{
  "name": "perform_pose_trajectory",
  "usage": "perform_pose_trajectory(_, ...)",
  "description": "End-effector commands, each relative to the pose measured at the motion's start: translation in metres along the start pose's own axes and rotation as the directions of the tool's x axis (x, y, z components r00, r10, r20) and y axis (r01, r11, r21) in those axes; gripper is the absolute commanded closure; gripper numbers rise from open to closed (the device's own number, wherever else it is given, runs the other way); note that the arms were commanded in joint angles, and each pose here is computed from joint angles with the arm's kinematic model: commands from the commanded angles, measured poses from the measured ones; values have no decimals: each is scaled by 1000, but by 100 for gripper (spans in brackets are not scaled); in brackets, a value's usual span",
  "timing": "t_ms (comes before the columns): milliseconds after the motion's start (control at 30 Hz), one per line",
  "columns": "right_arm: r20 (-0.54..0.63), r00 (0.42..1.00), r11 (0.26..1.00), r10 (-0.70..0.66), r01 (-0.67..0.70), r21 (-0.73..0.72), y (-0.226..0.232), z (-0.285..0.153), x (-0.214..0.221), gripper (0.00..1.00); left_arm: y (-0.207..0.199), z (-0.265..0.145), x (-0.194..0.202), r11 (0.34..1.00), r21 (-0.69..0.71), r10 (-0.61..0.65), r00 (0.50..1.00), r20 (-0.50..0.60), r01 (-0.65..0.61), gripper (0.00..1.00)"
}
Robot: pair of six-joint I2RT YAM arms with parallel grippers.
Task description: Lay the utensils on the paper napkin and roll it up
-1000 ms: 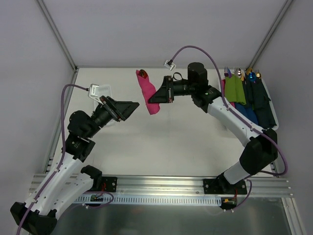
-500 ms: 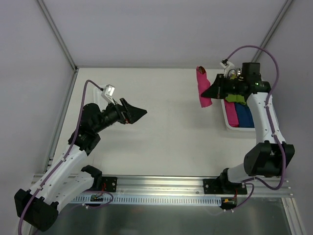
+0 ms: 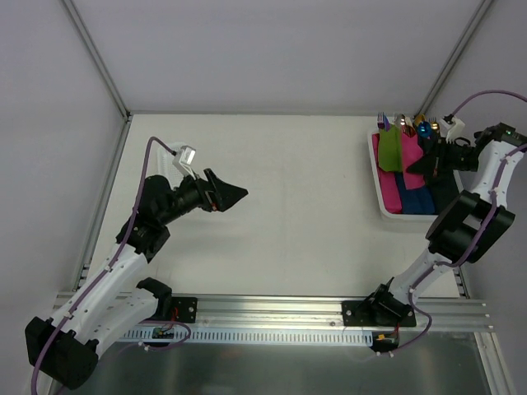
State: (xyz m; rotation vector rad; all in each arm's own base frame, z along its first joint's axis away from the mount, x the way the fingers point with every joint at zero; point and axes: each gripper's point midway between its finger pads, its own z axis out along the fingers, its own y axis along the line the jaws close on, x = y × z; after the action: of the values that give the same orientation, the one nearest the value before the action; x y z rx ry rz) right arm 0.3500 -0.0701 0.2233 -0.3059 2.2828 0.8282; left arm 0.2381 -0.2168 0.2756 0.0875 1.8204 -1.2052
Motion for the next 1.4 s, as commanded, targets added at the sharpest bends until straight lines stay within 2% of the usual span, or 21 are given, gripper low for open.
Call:
perform_pose_trajectory(0, -136, 972, 960, 193, -216, -179, 56, -11, 33, 100, 1, -2, 1, 1000, 7, 28, 999, 18, -28, 1)
perform_pose_trajectory(300, -203, 925, 905, 322, -363, -222, 39, 10, 50, 100, 5, -3, 4, 1000, -6, 23, 1000, 21, -22, 1)
perform_pose_trajectory(500, -244, 890, 879, 384, -434, -200, 27, 26, 65, 100, 9, -3, 7, 1000, -13, 17, 1000, 16, -17, 1)
perform_pose_trajectory(733, -280, 874, 886, 398, -445, -129, 14, 45, 80, 100, 10, -3, 6, 1000, -20, 17, 1000, 22, -17, 1)
perform_pose_trajectory(1367, -315, 839, 872, 444, -485, -65, -26, 59, 101, 100, 13, -4, 7, 999, -33, 21, 1000, 23, -20, 1)
